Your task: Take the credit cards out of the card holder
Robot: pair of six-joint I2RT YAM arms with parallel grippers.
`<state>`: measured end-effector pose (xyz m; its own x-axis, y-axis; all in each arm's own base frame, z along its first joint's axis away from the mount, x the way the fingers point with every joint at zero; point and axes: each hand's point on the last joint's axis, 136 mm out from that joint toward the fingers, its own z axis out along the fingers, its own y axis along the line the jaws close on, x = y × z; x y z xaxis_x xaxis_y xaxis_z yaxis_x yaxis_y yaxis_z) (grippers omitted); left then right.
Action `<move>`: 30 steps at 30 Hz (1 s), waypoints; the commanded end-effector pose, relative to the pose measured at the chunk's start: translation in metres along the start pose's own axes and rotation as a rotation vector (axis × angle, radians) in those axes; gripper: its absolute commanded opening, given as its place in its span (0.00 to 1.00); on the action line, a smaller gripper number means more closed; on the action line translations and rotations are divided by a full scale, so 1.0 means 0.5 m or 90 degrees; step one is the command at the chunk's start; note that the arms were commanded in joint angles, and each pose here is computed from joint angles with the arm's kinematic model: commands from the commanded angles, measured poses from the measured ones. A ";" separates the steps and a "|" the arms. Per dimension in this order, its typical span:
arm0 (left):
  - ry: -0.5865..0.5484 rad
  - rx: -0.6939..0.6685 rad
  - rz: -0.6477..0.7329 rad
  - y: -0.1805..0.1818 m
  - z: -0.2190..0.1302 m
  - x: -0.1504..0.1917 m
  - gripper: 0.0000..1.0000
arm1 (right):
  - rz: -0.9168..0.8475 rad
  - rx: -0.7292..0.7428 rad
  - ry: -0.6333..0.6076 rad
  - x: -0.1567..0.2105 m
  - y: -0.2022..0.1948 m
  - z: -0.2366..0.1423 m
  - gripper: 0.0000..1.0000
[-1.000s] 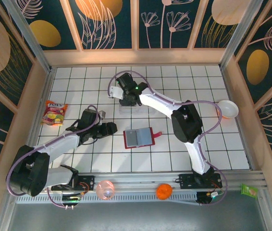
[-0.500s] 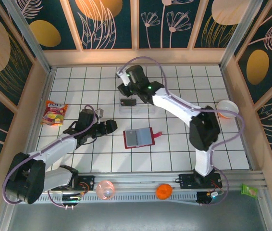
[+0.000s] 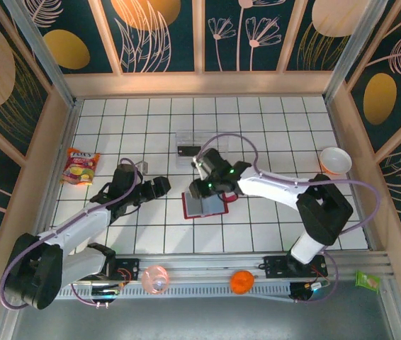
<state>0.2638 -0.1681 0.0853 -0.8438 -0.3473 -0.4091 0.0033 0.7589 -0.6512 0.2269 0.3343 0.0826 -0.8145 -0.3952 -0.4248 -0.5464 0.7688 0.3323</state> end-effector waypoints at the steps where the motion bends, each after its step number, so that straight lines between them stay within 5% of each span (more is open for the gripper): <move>1: -0.017 -0.012 -0.006 0.014 -0.007 -0.003 0.77 | 0.004 0.014 0.044 0.044 0.016 0.030 0.36; 16: 0.012 -0.001 -0.011 0.023 0.002 0.025 0.75 | -0.106 0.168 0.100 0.089 0.004 0.098 0.38; 26: 0.044 0.050 -0.010 -0.001 0.012 0.047 0.66 | -0.075 0.117 0.069 0.078 0.031 0.100 0.01; 30: 0.056 0.067 0.001 -0.025 0.022 0.062 0.61 | -0.050 0.061 0.035 0.051 0.052 0.091 0.00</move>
<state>0.2462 -0.1806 0.0689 -0.8813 -0.3097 -0.3569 0.0213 0.7286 -0.6846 0.1992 0.3600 0.0301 -0.7679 -0.5268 -0.3644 -0.6045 0.7842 0.1401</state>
